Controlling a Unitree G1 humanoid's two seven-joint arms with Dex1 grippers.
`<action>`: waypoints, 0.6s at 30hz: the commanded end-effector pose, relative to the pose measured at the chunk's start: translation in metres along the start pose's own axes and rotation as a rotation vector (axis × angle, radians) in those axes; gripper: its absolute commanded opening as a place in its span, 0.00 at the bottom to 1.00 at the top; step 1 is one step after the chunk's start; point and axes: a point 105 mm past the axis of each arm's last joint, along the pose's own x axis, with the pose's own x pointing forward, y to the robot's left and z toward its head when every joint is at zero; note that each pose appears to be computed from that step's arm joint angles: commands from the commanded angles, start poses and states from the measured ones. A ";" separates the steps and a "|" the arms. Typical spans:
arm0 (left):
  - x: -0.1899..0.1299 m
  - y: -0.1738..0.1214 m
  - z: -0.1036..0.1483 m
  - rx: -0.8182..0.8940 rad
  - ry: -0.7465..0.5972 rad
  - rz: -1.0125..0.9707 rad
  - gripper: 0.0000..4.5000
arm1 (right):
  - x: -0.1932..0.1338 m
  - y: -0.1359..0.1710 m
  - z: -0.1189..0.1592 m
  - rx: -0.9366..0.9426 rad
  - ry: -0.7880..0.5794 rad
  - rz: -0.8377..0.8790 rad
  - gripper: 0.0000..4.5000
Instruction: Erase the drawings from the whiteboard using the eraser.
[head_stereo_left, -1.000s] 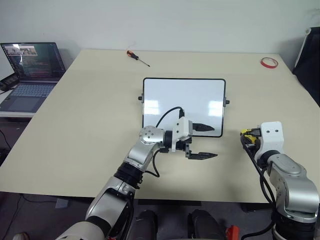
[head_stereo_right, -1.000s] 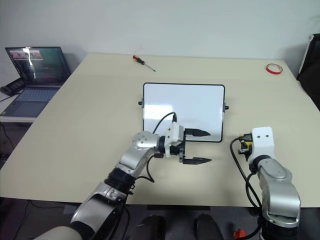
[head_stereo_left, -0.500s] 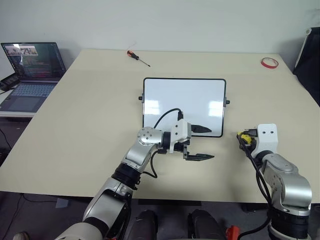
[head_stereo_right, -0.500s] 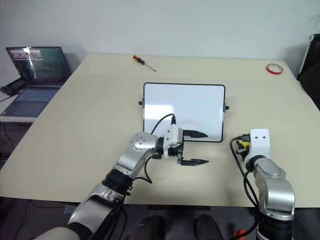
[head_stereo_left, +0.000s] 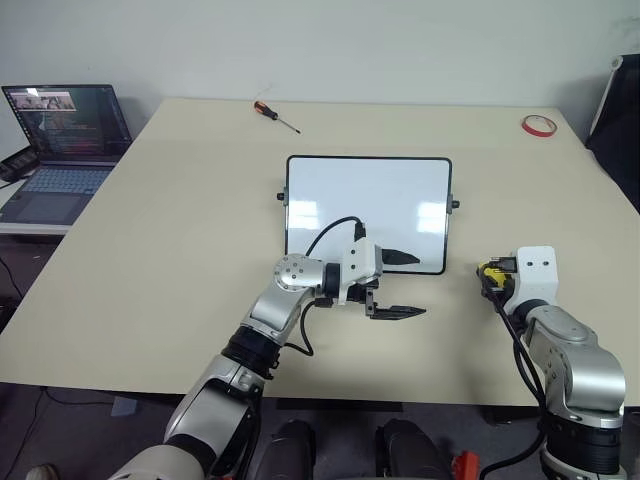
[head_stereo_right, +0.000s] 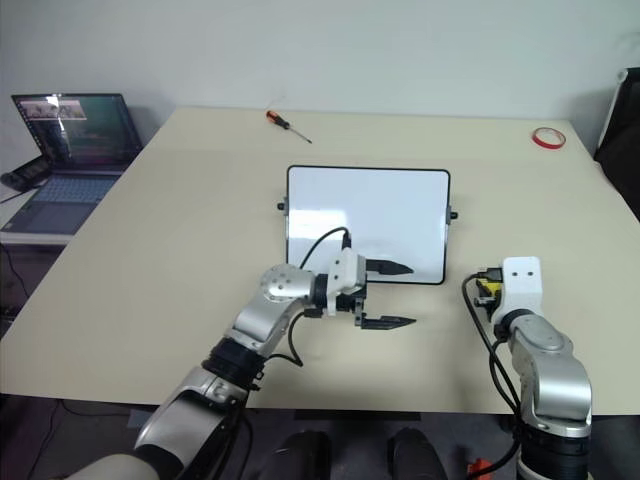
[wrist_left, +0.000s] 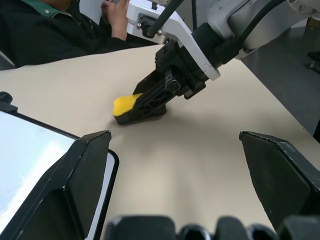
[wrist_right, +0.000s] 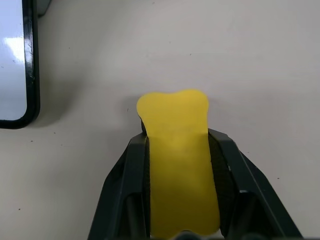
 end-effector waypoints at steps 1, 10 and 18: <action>0.000 0.005 0.013 0.051 -0.025 0.011 1.00 | -0.003 -0.006 0.007 -0.015 -0.036 -0.020 0.27; 0.000 0.007 0.013 0.057 -0.021 0.018 1.00 | -0.003 -0.007 0.004 0.001 -0.025 -0.020 0.54; 0.000 0.007 0.013 0.060 -0.017 0.019 1.00 | -0.002 -0.009 0.006 -0.006 -0.029 -0.034 0.99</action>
